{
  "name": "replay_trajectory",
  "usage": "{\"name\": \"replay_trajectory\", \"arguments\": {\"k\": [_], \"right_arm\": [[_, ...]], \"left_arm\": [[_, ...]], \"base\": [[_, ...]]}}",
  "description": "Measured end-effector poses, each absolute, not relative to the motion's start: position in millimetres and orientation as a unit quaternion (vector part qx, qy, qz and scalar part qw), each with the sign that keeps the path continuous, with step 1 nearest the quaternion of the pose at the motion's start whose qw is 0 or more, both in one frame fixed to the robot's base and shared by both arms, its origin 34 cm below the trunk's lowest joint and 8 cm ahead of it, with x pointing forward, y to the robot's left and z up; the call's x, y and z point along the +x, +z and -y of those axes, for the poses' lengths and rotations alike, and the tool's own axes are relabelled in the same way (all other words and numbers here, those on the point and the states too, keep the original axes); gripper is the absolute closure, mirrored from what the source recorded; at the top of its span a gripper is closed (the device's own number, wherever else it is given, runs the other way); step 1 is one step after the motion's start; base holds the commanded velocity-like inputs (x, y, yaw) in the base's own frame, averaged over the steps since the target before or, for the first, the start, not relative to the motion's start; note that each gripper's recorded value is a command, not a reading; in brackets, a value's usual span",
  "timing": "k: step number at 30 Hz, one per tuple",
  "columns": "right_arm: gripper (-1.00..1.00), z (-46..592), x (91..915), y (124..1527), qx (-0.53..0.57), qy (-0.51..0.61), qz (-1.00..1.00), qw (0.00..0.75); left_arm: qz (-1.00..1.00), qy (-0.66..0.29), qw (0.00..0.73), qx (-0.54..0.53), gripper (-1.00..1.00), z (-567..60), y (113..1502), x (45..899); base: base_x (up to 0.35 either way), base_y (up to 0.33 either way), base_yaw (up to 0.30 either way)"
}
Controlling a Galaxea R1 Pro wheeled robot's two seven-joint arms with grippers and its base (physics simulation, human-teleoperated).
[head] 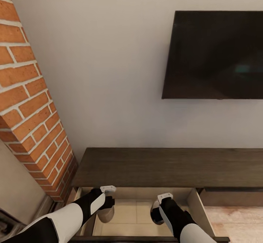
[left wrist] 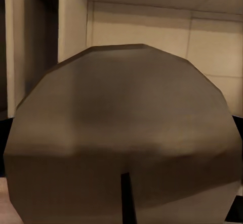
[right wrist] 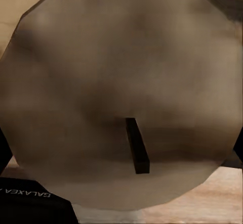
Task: Place each of the two pumpkins and all three candles from the living room inside a cabinet in the living room (use any cabinet), then make sure every cabinet is closed, and position the cauldron so it is next to a table in the living room.
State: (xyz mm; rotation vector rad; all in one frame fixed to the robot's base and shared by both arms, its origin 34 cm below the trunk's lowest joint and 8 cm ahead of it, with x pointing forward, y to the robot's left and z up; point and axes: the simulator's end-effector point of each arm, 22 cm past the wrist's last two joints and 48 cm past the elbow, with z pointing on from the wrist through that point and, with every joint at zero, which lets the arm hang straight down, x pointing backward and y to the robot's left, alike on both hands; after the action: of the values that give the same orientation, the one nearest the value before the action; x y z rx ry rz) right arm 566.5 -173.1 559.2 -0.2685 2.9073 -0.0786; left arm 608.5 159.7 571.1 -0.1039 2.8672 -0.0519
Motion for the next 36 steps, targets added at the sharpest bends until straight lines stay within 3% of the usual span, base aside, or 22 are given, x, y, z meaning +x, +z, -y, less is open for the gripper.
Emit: {"name": "replay_trajectory", "arguments": {"k": [36], "right_arm": [[1.0, 170.0, 547.8, 481.8, -0.097, -0.022, -0.989, 0.113]], "left_arm": [[-0.992, -0.008, 0.122, -0.04, 1.0, -166.1, 500.7, 592.0]], "base": [[0.0, 0.0, 0.0]]}}
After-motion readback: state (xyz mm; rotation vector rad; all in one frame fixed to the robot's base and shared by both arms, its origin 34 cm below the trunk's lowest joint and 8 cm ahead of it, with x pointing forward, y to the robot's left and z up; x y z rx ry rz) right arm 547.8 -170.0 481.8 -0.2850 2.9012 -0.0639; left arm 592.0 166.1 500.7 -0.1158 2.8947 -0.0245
